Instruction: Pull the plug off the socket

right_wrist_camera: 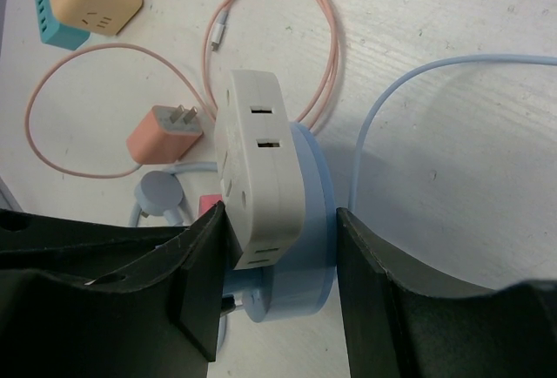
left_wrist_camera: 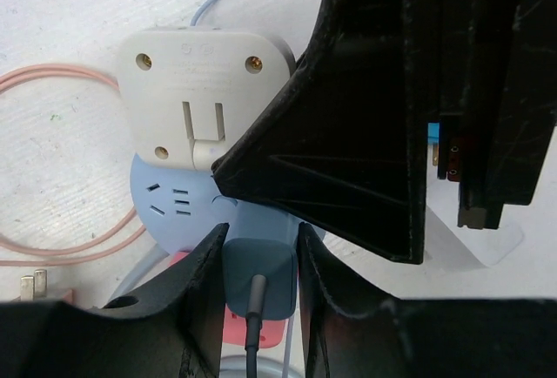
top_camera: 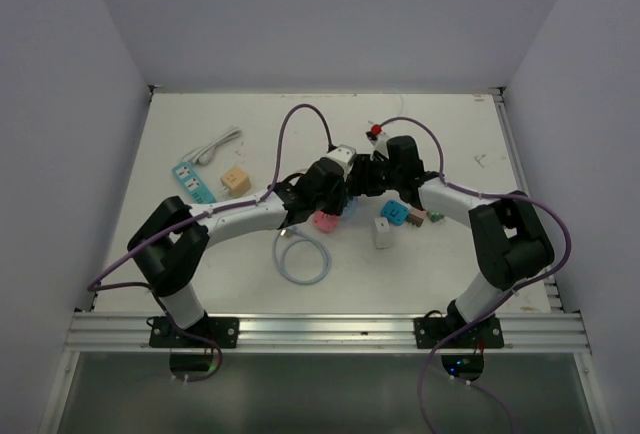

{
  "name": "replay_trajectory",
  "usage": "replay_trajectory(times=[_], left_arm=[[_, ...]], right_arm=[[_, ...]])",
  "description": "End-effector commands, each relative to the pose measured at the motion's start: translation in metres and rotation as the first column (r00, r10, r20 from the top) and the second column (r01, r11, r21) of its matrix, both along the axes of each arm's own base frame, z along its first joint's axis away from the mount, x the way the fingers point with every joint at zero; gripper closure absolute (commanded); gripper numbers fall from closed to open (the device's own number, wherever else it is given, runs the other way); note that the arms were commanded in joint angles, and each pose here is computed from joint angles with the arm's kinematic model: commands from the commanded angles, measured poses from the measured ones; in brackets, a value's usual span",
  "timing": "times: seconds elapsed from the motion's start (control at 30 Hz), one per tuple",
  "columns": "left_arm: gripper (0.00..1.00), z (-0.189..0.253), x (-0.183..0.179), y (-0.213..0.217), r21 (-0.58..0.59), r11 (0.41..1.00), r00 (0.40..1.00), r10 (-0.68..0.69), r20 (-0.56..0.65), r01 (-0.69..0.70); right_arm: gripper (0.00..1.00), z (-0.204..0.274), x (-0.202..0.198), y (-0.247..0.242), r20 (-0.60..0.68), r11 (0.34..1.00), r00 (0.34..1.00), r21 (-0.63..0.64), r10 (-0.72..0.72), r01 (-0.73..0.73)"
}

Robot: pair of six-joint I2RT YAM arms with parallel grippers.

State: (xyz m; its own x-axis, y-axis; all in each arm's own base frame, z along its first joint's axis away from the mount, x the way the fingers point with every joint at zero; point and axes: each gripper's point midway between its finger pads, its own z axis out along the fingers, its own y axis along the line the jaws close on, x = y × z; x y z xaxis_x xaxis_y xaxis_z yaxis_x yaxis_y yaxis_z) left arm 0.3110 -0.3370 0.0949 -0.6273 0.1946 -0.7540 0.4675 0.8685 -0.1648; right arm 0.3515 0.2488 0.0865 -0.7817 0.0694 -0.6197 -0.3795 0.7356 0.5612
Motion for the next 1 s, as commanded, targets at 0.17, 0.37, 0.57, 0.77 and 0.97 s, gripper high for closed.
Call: replay_trajectory(times=[0.17, 0.37, 0.57, 0.77, 0.97], left_arm=[[1.00, 0.058, -0.001, 0.005, -0.072, 0.997, 0.995, 0.002, 0.101, 0.005], [1.00, 0.077, -0.016, 0.012, -0.099, 0.994, 0.994, -0.031, 0.102, 0.041], [1.00, 0.086, -0.028, 0.027, -0.087, 0.995, 0.995, -0.030, 0.090, 0.038], [1.00, 0.090, -0.043, 0.034, -0.089, 0.994, 0.997, -0.055, 0.052, 0.059], [1.00, 0.103, -0.047, 0.038, -0.105, 0.993, 0.998, -0.049, 0.049, 0.054]], right_arm=[[1.00, 0.011, 0.023, -0.014, 0.110, 0.994, 0.991, -0.077, -0.073, 0.082], [1.00, 0.001, 0.027, -0.024, 0.112, 0.983, 0.988, -0.141, -0.105, 0.120], [1.00, -0.003, 0.029, -0.027, 0.111, 0.979, 0.988, -0.164, -0.106, 0.124], [1.00, -0.009, 0.032, -0.033, 0.111, 0.969, 0.985, -0.195, -0.130, 0.150], [1.00, -0.007, 0.029, -0.024, 0.107, 0.982, 0.990, -0.150, -0.096, 0.112]])
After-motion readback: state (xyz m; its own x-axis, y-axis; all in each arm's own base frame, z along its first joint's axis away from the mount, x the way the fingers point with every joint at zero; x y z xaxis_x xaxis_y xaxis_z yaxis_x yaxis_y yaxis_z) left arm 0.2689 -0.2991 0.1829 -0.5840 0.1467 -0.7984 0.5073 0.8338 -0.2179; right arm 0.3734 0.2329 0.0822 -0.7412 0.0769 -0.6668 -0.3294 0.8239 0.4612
